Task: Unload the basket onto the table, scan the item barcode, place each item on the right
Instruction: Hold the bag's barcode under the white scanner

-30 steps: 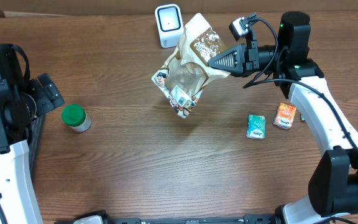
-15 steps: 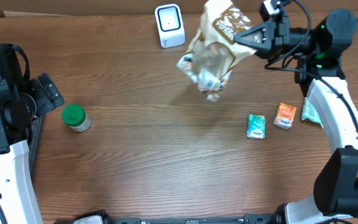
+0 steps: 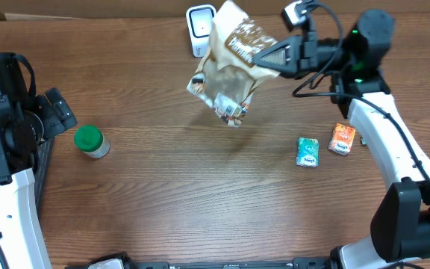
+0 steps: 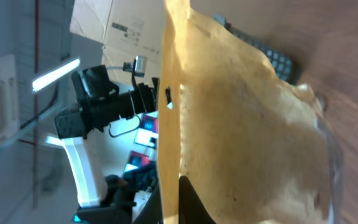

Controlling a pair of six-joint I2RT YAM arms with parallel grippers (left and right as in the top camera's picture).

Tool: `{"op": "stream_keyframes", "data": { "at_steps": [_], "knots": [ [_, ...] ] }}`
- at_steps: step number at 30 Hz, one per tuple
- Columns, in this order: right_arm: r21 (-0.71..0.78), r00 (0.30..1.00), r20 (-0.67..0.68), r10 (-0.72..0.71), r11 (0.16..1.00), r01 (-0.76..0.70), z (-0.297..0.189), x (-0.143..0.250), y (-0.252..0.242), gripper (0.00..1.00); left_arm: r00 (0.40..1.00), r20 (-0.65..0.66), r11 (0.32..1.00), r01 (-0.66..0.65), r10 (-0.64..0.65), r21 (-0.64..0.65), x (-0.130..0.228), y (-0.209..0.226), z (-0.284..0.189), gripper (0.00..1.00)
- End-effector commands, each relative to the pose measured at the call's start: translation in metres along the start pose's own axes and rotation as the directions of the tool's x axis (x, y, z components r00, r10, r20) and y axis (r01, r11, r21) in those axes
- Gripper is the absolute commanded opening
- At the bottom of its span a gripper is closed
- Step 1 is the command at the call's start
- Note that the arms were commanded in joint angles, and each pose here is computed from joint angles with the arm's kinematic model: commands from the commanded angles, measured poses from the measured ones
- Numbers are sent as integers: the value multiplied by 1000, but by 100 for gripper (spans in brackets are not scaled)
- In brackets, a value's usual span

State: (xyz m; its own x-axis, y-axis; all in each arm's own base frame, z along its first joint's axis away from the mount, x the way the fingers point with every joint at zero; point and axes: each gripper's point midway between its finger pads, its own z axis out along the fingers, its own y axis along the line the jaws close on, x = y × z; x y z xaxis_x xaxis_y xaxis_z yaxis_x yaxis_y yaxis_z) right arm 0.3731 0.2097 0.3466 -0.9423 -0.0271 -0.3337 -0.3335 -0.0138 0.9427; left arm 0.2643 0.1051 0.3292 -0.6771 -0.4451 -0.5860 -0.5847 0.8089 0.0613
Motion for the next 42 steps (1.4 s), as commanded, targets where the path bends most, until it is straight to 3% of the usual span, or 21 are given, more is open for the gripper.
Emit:
{"op": "stream_keyframes", "data": {
  "at_steps": [1, 5, 9, 16, 17, 18, 22, 25, 31, 42],
  "knots": [
    [99, 986, 92, -139, 987, 129, 12, -10, -26, 4, 1000, 14, 1000, 26, -26, -5, -2, 4, -4, 100],
    [395, 980, 185, -80, 919, 0, 12, -5, -99, 4, 1000, 14, 1000, 26, -26, -5, -2, 4, -4, 100],
    [635, 977, 194, -87, 770, -58, 9, 10, -145, 4, 1000, 14, 1000, 26, -26, -5, -2, 4, -4, 100],
    [921, 959, 143, -246, 388, -38, -15, 5, -164, 4, 1000, 14, 1000, 26, -26, -5, -2, 4, -4, 100],
    [948, 953, 121, -279, 319, -27, -19, 2, -162, 4, 1000, 14, 1000, 26, -26, -5, -2, 4, -4, 100],
    [984, 937, 90, -337, 178, -30, -29, -2, -154, 4, 1000, 14, 1000, 26, -26, -5, -2, 4, -4, 100],
    [989, 882, 11, -471, -128, -80, -50, -10, -125, 4, 1000, 15, 1000, 26, -26, -4, -2, 3, -4, 100],
    [950, 824, -38, -565, -277, -146, -60, -16, -104, 4, 1000, 14, 1000, 26, -26, -5, -2, 4, -4, 100],
    [925, 683, -201, -702, -366, -104, -45, -61, -66, 4, 1000, 14, 1000, 26, -26, -5, -2, 4, -4, 100],
    [785, 472, -557, -684, -618, 31, 0, -126, -82, 4, 1000, 14, 1000, 26, -26, -5, -2, 4, -4, 100]
  ]
}}
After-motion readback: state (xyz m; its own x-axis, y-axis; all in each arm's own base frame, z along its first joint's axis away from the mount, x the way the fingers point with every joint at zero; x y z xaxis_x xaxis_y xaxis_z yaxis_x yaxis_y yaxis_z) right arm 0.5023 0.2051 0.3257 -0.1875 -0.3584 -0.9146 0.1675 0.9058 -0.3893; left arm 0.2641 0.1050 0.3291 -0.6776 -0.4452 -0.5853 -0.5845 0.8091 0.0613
